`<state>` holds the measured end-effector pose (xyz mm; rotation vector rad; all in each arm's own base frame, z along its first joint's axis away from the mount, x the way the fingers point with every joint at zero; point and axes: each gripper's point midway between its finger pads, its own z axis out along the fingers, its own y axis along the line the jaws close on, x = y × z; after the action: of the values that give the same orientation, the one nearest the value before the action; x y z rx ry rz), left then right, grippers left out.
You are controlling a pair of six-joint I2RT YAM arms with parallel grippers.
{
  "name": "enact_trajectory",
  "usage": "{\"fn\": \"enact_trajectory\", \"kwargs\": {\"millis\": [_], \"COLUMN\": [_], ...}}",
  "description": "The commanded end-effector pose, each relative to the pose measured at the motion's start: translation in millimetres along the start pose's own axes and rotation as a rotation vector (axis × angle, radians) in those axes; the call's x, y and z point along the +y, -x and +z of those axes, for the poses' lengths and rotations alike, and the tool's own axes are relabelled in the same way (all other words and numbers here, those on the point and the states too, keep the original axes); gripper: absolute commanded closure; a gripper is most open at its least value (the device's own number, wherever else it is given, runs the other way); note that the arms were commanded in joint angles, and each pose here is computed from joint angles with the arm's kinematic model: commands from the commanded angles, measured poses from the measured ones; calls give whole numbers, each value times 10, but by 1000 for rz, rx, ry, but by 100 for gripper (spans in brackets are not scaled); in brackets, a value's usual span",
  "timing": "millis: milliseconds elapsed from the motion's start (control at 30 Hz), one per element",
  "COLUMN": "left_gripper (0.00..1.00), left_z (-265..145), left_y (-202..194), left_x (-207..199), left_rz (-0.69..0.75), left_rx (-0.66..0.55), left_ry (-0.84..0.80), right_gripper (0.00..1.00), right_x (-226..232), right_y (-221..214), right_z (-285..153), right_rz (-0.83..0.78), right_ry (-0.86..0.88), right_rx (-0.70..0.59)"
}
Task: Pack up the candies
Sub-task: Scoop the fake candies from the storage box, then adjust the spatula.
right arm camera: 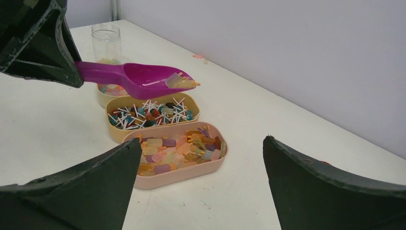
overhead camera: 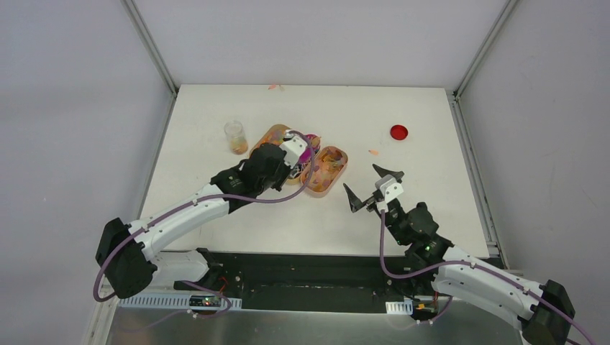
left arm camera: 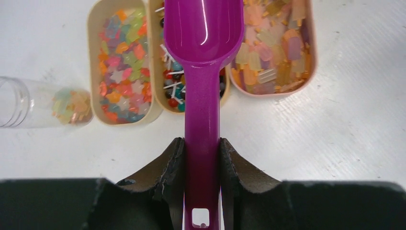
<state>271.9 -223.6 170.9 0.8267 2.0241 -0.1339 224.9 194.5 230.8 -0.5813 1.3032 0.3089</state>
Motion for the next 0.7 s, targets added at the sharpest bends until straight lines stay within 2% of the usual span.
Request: {"fn": "enact_trajectory", "kwargs": {"millis": [0, 200, 367, 667], "left_gripper": [100, 100, 100, 100], "left_z": [-180, -331, -452, -638], "left_y": [240, 297, 257, 294], "left_x": [304, 635, 880, 1001], "left_rz": [-73, -181, -226, -363], "left_rx": [-75, -103, -80, -52], "left_ry": [58, 97, 169, 206], "right_gripper": [0, 0, 0, 0], "right_x": [-52, -45, -49, -50], "right_y": [323, 293, 278, 258], "right_z": [55, 51, 31, 6], "right_rz": [45, 39, 39, 44], "right_ry": [-15, -12, -15, -14], "right_rx": [-89, -83, -86, -86]}}
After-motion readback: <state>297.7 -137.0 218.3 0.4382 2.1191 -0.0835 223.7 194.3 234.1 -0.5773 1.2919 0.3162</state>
